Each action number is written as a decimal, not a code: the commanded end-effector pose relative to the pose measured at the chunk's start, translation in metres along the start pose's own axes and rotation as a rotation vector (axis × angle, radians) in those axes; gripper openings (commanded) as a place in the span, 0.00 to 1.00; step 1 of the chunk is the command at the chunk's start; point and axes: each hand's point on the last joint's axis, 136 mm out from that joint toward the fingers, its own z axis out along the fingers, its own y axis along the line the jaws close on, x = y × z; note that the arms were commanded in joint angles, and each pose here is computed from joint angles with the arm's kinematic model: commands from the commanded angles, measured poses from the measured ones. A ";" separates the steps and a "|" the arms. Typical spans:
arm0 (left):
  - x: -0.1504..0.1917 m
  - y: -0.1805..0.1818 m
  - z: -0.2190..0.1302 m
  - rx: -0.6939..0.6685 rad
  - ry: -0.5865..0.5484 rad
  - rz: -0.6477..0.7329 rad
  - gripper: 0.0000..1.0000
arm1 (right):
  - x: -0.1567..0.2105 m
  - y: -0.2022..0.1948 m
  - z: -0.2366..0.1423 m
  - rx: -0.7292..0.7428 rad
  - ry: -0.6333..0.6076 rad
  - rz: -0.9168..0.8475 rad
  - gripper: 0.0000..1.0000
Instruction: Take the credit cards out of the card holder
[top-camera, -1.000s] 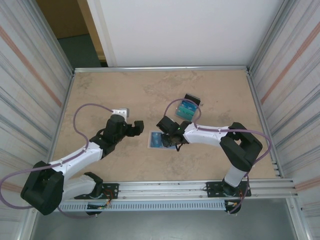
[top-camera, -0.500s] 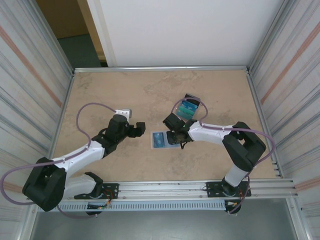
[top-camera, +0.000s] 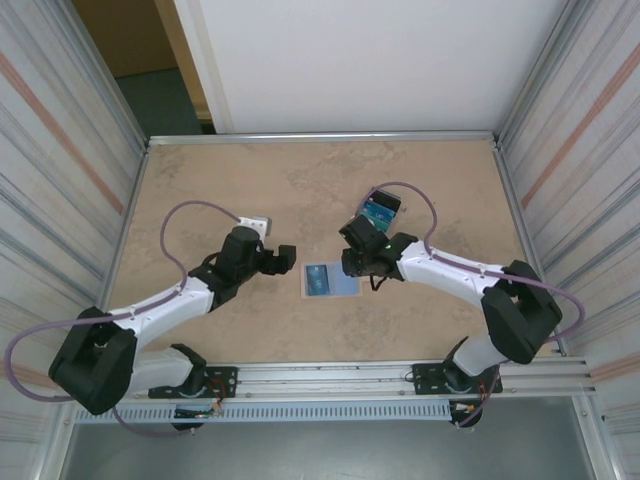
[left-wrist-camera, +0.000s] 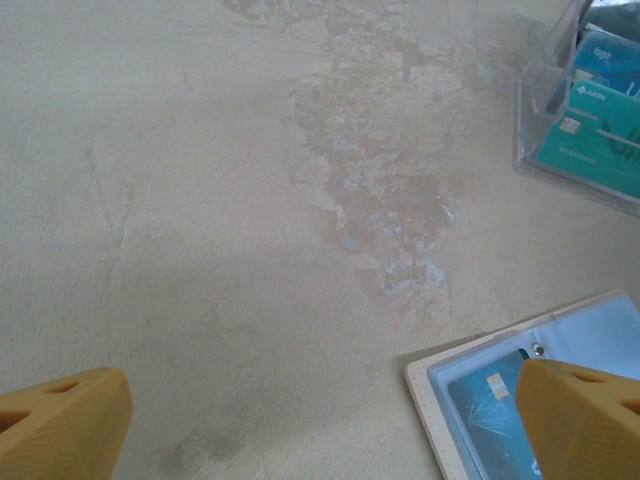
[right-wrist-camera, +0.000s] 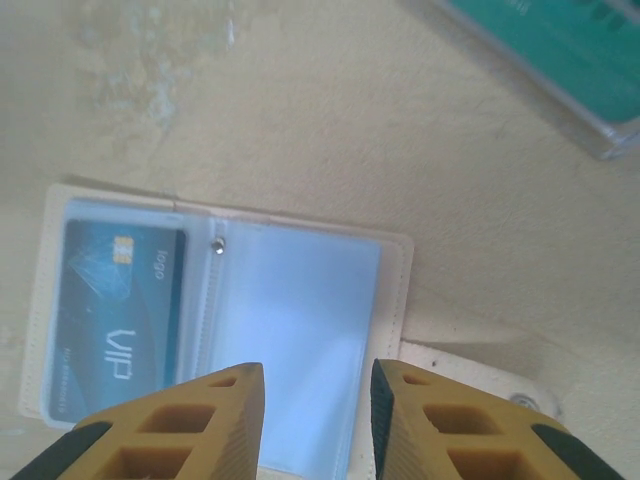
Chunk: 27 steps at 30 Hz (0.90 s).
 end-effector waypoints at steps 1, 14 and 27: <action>0.001 -0.012 0.002 0.007 0.024 0.098 0.99 | 0.000 -0.003 -0.007 -0.042 0.003 0.059 0.32; 0.054 -0.035 0.035 -0.017 0.212 0.281 0.99 | 0.007 0.040 0.022 -0.377 0.162 0.211 0.27; 0.079 -0.026 0.041 -0.045 0.292 0.301 0.99 | 0.019 0.052 0.038 -0.441 0.237 0.248 0.26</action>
